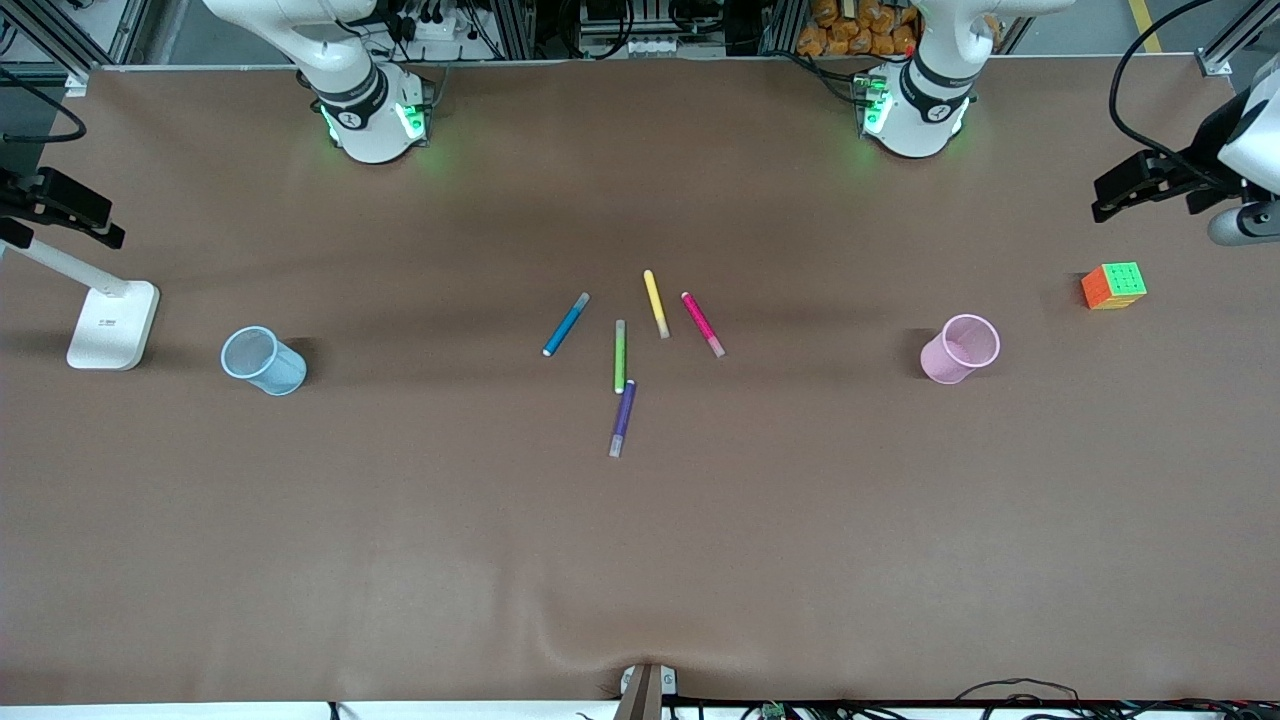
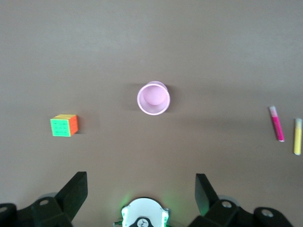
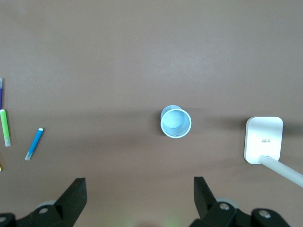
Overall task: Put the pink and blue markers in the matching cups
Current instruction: 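Move the left gripper past the pink cup toward the pink marker, then grasp the pink marker with the left gripper while the right gripper reaches out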
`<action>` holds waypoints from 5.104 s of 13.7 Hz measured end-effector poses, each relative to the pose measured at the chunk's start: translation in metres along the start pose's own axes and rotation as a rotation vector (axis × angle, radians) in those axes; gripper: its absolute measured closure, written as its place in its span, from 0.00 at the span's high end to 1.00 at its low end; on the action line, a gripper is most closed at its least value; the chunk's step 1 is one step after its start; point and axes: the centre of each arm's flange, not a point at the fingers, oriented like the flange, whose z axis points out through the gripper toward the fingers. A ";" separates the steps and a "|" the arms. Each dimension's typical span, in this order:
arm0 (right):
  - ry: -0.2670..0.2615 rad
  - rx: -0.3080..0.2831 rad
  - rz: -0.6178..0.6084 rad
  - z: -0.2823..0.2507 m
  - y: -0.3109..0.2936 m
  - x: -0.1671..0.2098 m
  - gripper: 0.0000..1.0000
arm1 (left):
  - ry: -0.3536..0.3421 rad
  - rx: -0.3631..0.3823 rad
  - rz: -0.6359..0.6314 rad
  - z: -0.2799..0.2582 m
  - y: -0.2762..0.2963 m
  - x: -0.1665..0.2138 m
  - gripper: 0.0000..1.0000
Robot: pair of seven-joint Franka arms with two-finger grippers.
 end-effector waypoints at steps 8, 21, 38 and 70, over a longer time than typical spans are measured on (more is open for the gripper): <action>0.000 0.000 -0.002 0.000 -0.001 0.000 1.00 | -0.120 0.013 -0.021 0.054 0.015 0.020 1.00; -0.005 0.000 0.002 0.003 0.001 0.002 1.00 | -0.226 0.002 -0.123 0.176 0.115 0.051 1.00; -0.011 0.000 0.007 0.006 0.004 0.004 1.00 | -0.330 -0.073 -0.328 0.261 0.185 0.035 1.00; -0.156 -0.005 0.036 0.086 0.019 0.045 1.00 | -0.436 -0.234 -0.522 0.440 0.344 0.015 0.99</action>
